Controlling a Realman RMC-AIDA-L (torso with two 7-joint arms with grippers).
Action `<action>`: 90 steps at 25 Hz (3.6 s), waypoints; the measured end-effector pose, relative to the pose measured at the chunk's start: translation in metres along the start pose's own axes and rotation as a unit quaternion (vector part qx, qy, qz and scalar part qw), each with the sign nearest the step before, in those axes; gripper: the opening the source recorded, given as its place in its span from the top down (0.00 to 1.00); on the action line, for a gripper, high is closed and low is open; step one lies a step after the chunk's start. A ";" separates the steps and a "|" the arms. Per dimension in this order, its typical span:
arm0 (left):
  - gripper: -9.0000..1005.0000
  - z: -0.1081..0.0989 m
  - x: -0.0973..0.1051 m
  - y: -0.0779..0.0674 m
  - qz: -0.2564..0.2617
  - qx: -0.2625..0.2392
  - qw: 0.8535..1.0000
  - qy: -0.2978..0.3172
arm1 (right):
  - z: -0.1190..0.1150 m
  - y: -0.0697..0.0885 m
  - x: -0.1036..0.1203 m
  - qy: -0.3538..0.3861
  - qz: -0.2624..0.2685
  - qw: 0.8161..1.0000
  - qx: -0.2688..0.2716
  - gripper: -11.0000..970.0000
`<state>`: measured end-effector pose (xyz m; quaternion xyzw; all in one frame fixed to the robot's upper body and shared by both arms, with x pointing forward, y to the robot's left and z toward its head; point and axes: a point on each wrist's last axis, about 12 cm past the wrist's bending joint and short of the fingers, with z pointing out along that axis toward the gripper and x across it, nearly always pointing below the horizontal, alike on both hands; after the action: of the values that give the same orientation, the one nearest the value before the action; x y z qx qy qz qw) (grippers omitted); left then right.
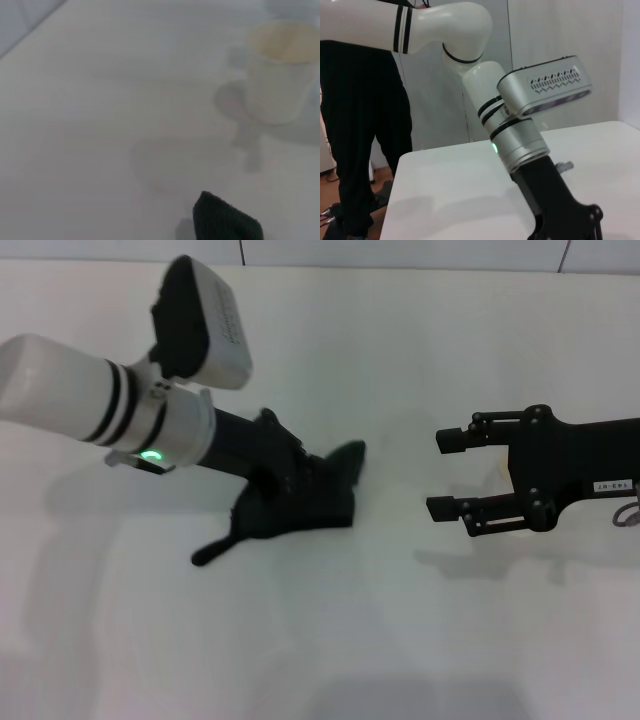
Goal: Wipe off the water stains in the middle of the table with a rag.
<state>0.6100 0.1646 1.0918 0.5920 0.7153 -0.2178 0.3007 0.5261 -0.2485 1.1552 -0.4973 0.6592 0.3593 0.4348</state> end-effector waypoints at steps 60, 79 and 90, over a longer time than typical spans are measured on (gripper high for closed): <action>0.66 -0.058 0.062 -0.028 -0.129 -0.062 0.990 -0.016 | 0.011 0.002 0.006 0.005 0.012 1.000 -0.006 0.21; 0.23 -0.064 0.049 -0.019 -0.125 -0.069 0.990 -0.021 | 0.009 0.002 0.002 0.002 0.015 1.000 -0.004 0.21; 0.11 -0.080 0.021 -0.022 -0.087 -0.041 0.993 -0.073 | -0.009 -0.006 0.002 -0.019 0.033 0.999 0.032 0.21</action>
<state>0.5724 0.2287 1.1340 0.4973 0.7483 -0.2563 0.3565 0.5294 -0.2587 1.1562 -0.4543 0.6782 0.3612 0.4507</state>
